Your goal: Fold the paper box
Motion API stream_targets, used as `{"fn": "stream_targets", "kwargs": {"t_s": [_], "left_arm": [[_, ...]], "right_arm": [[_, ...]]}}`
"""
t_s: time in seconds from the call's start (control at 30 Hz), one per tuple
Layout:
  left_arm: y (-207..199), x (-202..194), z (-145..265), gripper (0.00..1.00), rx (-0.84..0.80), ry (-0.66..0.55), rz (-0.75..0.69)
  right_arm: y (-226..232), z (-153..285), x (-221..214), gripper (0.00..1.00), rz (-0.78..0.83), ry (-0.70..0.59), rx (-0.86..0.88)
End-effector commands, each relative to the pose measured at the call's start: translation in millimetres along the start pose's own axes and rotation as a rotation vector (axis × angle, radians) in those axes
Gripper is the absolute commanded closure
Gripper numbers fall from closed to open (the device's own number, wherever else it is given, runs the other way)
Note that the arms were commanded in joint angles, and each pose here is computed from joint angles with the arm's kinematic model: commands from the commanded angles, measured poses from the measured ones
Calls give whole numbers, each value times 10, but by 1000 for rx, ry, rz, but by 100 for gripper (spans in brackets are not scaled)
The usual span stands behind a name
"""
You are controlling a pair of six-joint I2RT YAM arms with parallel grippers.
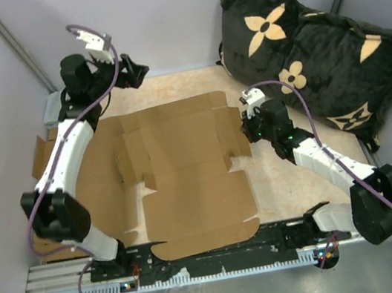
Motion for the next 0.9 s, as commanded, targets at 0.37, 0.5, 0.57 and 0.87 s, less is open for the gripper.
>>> {"fn": "stream_targets", "kwargs": {"t_s": [0.37,0.5,0.57,0.87], "left_arm": [[-271,-741,-529,13,-485,207,-30],[-311,-913,-550,13,-487,256,-18],[-323,-1027,-575,13,-467,282,-37],[-307,-1427,-758,14,-402,358,-48]], "right_arm": [[157,234,340,100,100,-107,82],[173,260,379,100,110,-105,91],[185,264,392,100,112,-104,99],[223,278,389,100,116,-89,126]]}}
Point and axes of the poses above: each gripper's point midway between its finger pads, its own z axis back along the fingers, its own y axis along the line the jaws close on, x = y × z, the point moved 4 cm from there along z, back along the fingers, and after that the axes turned 5 degrees about -z, right-handed, at the moved point
